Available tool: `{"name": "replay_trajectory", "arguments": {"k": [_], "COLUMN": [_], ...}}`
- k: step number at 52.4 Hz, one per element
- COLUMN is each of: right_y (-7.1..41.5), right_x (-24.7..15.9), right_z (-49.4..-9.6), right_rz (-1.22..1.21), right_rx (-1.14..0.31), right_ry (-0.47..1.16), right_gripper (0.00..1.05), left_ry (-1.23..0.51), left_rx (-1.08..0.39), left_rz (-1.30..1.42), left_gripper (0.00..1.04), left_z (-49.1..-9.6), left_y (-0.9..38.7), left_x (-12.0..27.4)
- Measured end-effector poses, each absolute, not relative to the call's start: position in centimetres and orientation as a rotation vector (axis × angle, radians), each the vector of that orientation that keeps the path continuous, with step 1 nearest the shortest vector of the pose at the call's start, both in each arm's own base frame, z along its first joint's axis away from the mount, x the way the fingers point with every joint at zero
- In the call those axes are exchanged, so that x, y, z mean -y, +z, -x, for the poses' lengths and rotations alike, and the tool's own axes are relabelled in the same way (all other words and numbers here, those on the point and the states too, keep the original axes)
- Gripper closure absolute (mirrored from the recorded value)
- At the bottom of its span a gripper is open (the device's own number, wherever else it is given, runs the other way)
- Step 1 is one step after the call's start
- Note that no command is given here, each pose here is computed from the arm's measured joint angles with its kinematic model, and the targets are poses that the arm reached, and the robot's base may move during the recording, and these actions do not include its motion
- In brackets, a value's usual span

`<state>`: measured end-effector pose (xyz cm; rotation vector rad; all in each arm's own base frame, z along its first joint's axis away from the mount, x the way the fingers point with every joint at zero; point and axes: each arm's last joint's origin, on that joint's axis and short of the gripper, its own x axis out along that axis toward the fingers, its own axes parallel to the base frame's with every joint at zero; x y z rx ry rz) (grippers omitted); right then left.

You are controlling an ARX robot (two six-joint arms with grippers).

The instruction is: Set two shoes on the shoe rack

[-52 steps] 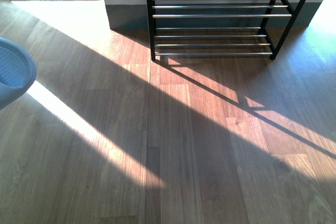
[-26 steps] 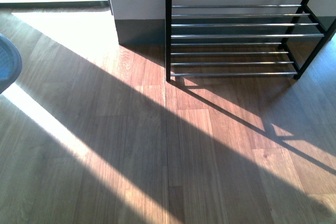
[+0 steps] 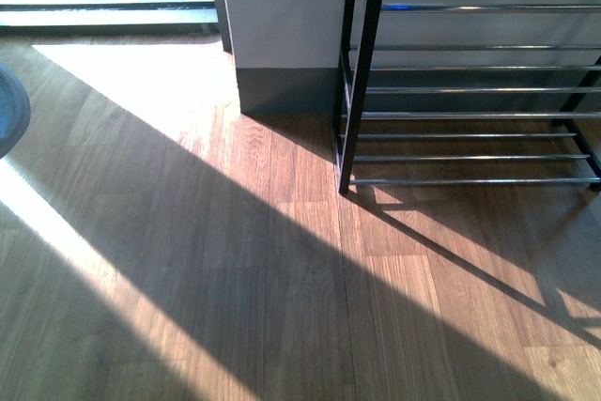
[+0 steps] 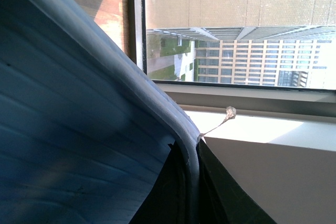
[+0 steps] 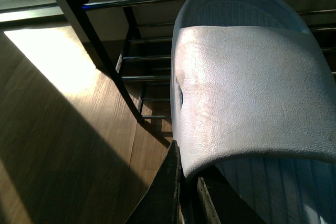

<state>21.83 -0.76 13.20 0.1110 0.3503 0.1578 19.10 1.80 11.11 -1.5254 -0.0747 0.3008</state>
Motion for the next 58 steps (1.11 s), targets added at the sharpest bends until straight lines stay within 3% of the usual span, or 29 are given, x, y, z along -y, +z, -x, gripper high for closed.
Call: {"name": "replay_trajectory", "arguments": {"k": [58], "right_y": [13.18], "right_x": [0.76], "right_z": [-21.82], "right_rz": [-0.112], "right_rx": [-0.352], "right_ry": [0.157], "right_gripper": [1.03], "left_ry": [0.3], "left_rx": [0.075], "left_rz": [1.54], "left_gripper": [1.03], "left_z": [-19.01], "left_y": [11.11], "left_x": [-1.79]}}
